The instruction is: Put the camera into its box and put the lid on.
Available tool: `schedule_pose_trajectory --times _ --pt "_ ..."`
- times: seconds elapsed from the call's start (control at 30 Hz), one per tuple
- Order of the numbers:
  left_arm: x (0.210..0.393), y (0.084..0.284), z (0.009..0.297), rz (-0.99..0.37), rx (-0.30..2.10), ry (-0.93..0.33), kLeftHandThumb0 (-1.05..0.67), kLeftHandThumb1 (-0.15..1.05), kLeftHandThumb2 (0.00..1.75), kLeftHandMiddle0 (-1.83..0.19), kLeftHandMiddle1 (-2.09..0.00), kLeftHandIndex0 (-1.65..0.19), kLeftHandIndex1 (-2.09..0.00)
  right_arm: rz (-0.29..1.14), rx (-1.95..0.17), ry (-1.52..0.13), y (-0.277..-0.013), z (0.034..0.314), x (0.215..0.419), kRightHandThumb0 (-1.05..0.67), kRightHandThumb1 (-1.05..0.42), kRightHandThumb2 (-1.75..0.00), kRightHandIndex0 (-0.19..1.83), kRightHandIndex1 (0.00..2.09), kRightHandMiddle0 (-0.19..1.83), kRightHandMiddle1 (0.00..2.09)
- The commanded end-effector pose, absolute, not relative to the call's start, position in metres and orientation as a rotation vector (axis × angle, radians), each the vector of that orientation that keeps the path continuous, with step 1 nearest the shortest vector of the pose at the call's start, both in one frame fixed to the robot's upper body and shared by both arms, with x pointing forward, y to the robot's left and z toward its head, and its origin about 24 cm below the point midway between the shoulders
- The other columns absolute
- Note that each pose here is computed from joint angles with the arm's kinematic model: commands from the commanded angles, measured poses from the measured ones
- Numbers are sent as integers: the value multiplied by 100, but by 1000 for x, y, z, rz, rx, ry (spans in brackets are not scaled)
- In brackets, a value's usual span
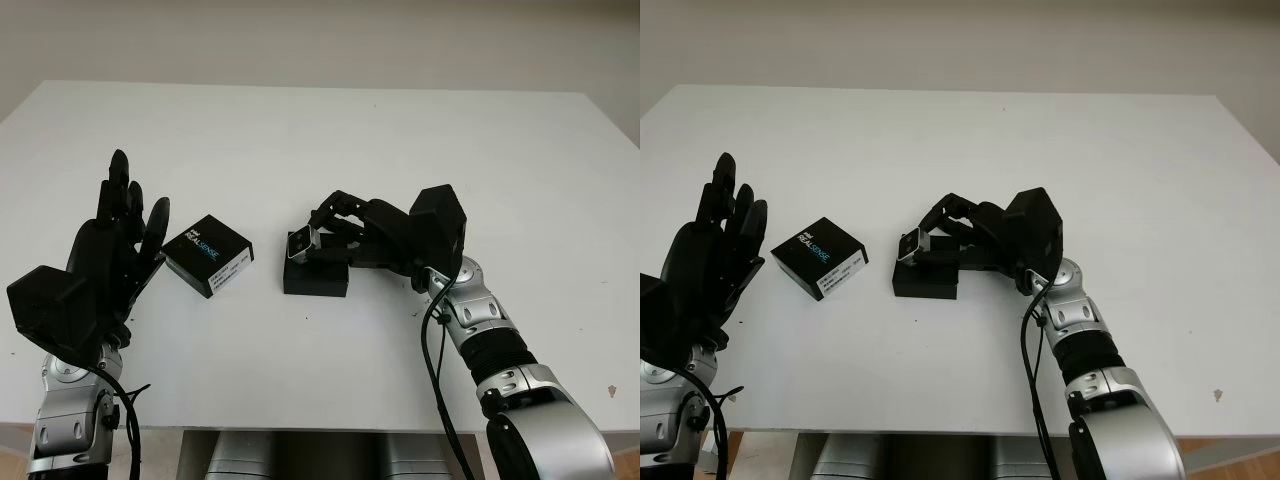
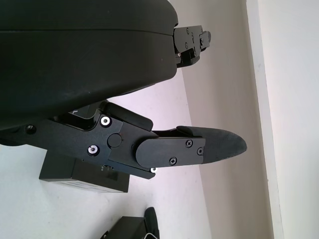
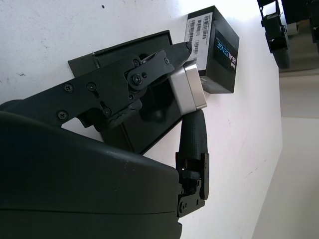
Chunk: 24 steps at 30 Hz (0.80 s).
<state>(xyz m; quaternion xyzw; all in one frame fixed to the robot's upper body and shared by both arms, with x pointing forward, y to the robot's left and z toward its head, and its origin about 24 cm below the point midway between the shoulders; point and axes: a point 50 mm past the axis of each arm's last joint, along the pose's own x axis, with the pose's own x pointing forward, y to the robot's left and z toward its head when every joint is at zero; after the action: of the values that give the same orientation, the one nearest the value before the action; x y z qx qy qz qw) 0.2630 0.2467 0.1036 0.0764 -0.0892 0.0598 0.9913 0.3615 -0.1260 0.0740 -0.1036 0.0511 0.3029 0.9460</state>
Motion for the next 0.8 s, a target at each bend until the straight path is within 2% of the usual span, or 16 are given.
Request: schedule_pose_trajectory --times 0.0,0.77 --pt "261 247 107 118 162 -193 -69 105 44 13 -6 14 -6 619 -219 129 -129 67 358 -38 -96 -6 16 5 30 189" --pt "260 248 107 119 161 -191 -68 105 43 12 -6 13 -6 619 -225 133 -135 64 357 -40 -96 -5 16 6 32 188"
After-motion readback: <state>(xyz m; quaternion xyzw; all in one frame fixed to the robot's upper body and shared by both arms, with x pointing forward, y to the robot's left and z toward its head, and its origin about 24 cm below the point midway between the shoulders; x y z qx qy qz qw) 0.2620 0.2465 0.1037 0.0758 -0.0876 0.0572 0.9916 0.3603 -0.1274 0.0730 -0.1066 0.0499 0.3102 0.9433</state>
